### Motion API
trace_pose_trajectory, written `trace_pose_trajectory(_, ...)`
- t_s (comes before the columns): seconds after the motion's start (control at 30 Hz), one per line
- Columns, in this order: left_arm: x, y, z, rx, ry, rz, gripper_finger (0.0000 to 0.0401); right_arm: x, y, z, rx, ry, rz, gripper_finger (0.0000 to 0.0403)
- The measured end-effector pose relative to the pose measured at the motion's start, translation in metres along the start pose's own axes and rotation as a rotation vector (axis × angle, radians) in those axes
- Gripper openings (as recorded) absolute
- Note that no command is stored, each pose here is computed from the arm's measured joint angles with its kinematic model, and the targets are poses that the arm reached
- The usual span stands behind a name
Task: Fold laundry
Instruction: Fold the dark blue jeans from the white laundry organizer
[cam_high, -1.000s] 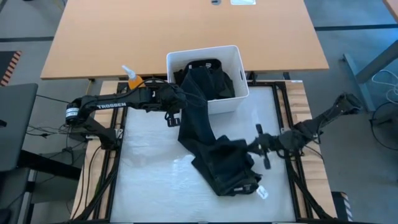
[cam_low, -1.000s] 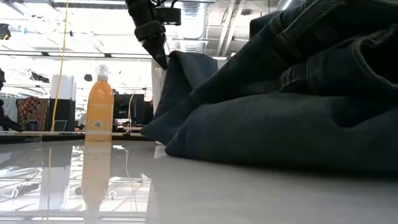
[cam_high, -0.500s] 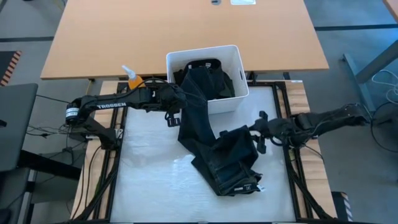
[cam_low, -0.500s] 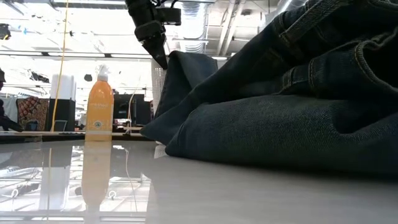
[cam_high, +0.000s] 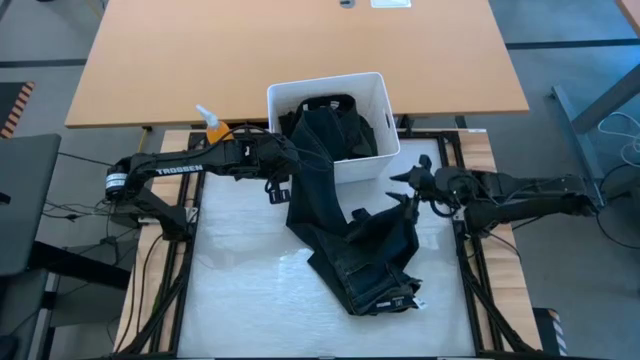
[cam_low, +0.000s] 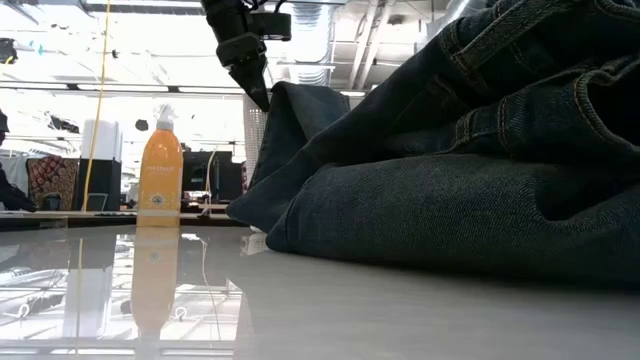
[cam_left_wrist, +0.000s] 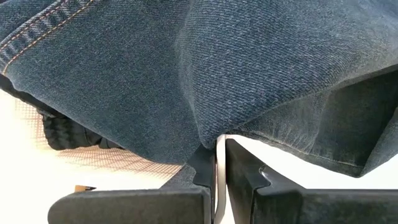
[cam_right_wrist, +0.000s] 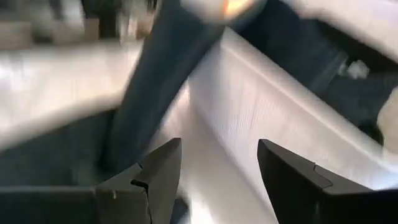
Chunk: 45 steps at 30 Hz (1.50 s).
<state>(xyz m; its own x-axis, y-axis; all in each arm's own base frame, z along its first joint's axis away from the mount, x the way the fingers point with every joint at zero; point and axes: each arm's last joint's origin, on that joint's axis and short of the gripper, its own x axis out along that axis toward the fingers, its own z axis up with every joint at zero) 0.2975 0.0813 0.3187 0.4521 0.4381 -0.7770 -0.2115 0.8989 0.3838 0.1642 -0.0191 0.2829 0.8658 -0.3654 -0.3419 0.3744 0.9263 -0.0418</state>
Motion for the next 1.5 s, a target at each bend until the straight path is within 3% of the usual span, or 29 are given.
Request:
trace_pose_trajectory(0.13,0.000,0.001,0.000,0.021,0.003,0.010,0.0005,0.034,0.002,-0.005,0.166,-0.159,0.065,0.0240)
trace_pose_trajectory(0.33,0.002,0.007,-0.003,0.030,0.027,0.020,0.0005,0.085,0.006,-0.029,0.319,-0.206,0.107,0.0240)
trace_pose_trajectory(0.6,0.003,0.014,-0.006,0.034,0.031,-0.012,0.0005,0.139,0.012,-0.049,0.395,-0.303,0.109,0.0240)
trace_pose_trajectory(0.7,0.003,0.014,-0.006,0.038,0.031,-0.011,0.0005,0.158,0.015,-0.054,0.428,-0.311,0.159,0.0240)
trace_pose_trajectory(0.87,0.003,0.014,-0.006,0.041,0.032,-0.012,0.0005,0.183,0.026,-0.050,0.439,-0.329,0.345,0.0240)
trace_pose_trajectory(1.0,0.003,0.014,-0.006,0.045,0.035,-0.009,0.0005,0.190,0.041,-0.043,0.376,-0.345,0.594,0.0231)
trace_pose_trajectory(1.1,0.003,0.015,-0.007,0.055,0.035,-0.010,0.0005,0.187,0.048,-0.035,0.334,-0.345,0.725,0.0183)
trace_pose_trajectory(1.27,0.004,0.015,-0.007,0.054,0.035,-0.016,0.0005,0.173,0.043,-0.020,0.268,-0.329,0.898,0.0031)
trace_pose_trajectory(1.5,0.004,0.013,-0.005,0.061,0.012,-0.067,0.0005,0.136,0.044,0.003,0.129,-0.267,1.218,0.0033)
